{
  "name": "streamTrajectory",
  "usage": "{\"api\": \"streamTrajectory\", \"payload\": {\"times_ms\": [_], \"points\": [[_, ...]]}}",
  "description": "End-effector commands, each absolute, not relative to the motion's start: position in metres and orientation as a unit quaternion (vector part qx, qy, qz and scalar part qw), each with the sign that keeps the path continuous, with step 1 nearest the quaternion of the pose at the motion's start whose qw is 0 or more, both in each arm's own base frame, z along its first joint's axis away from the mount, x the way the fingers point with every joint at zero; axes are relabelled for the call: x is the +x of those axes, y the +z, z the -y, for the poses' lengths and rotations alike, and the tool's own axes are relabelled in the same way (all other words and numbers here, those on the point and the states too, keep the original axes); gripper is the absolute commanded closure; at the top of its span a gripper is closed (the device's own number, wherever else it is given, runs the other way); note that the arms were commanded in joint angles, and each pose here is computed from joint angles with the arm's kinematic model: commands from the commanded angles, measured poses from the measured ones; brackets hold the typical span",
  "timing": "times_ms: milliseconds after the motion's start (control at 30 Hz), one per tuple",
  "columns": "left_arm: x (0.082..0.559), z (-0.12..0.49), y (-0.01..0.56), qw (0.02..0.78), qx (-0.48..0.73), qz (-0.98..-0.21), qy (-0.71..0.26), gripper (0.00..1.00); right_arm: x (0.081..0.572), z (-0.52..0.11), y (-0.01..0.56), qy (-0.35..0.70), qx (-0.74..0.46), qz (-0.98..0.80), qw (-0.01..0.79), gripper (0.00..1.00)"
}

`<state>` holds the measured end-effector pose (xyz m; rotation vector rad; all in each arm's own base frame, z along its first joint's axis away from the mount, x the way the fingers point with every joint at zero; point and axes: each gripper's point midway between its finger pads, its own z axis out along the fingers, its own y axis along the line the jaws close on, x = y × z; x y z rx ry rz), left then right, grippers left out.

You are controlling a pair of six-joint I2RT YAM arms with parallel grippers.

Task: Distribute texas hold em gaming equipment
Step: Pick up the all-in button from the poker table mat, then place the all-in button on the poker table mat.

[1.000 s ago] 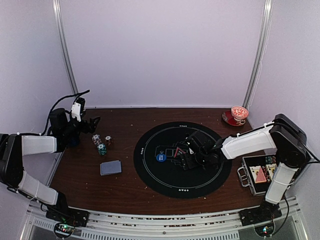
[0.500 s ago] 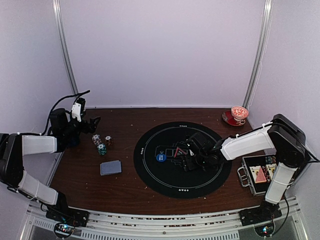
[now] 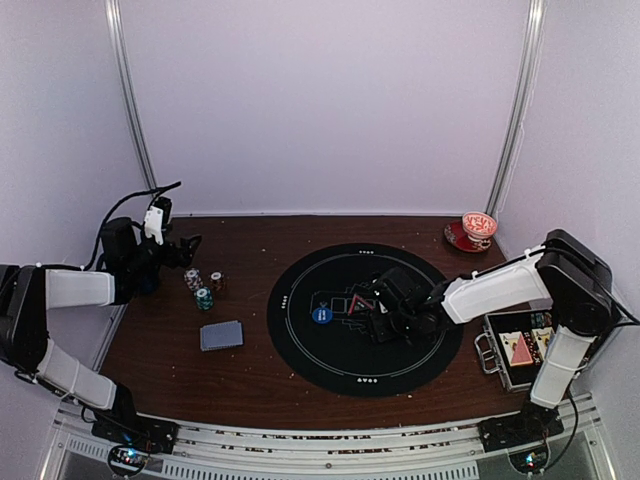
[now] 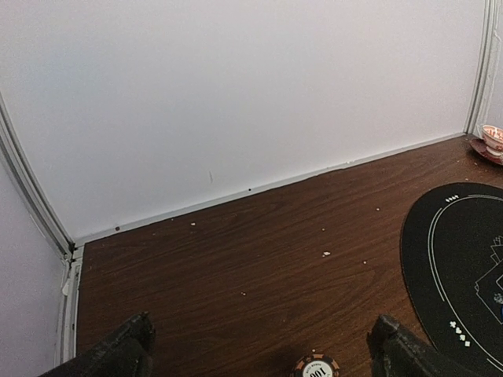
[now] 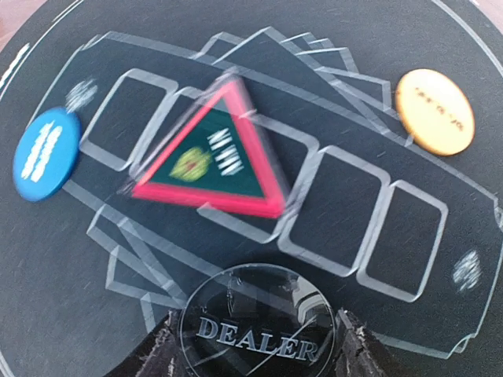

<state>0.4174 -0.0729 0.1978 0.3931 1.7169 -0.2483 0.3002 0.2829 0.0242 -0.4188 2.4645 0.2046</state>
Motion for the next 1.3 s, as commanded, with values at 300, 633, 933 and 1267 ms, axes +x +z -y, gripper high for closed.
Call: {"api": "streamTrajectory", "payload": {"times_ms": [300,633,933,1267], "points": [[0.423,0.074,0.206,0.646,0.178,-0.735,-0.101,0.02,0.214,-0.307,0.045,0.138,-0.267,-0.904,0.304,0.49],[0.426,0.074,0.202,0.641,0.177,-0.740,-0.100,0.02,0.164,-0.317,0.043,0.161,-0.333,-0.881,0.294,0.47],[0.427,0.073,0.200,0.639,0.175,-0.742,-0.099,0.02,0.155,-0.321,0.027,0.140,-0.349,-0.882,0.285,0.45],[0.427,0.073,0.199,0.638,0.175,-0.743,-0.098,0.02,0.157,-0.315,0.019,0.119,-0.345,-0.887,0.283,0.34]]}}
